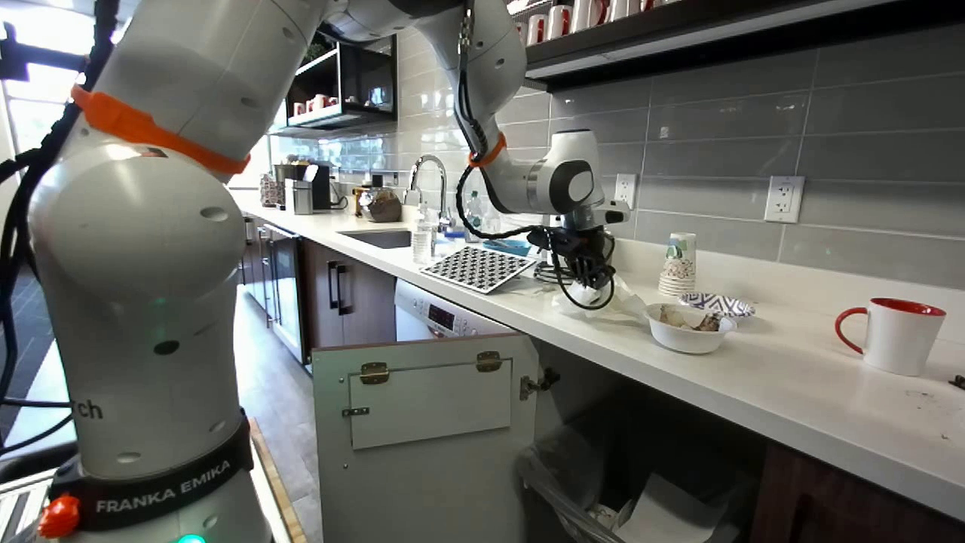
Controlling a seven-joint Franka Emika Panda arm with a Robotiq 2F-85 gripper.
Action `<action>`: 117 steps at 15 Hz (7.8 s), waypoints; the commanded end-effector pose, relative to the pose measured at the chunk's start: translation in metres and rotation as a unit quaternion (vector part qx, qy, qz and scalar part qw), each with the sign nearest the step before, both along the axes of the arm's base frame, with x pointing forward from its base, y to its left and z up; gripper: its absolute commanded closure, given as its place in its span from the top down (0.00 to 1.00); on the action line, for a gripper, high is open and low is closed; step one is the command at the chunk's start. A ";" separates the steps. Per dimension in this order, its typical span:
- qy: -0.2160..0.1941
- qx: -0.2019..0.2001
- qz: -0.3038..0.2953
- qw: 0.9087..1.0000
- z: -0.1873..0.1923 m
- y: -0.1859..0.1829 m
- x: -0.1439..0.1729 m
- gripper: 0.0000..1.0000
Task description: Put the paper towel into the bin
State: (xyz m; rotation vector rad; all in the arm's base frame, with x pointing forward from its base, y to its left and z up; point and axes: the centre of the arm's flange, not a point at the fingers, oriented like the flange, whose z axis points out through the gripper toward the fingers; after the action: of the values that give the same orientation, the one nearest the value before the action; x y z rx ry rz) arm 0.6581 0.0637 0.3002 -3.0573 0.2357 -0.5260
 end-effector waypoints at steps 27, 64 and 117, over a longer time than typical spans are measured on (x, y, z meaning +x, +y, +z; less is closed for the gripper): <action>0.224 0.115 0.378 0.891 -0.007 -0.065 -0.181 0.01; 0.086 0.074 -0.082 0.990 -0.218 -0.120 -0.203 0.01; -0.071 0.100 -0.172 0.977 -0.299 -0.112 -0.139 1.00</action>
State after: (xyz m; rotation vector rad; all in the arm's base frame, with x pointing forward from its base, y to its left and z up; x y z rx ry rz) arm 0.5281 -0.0428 -0.0242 -2.6907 0.8296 -0.8048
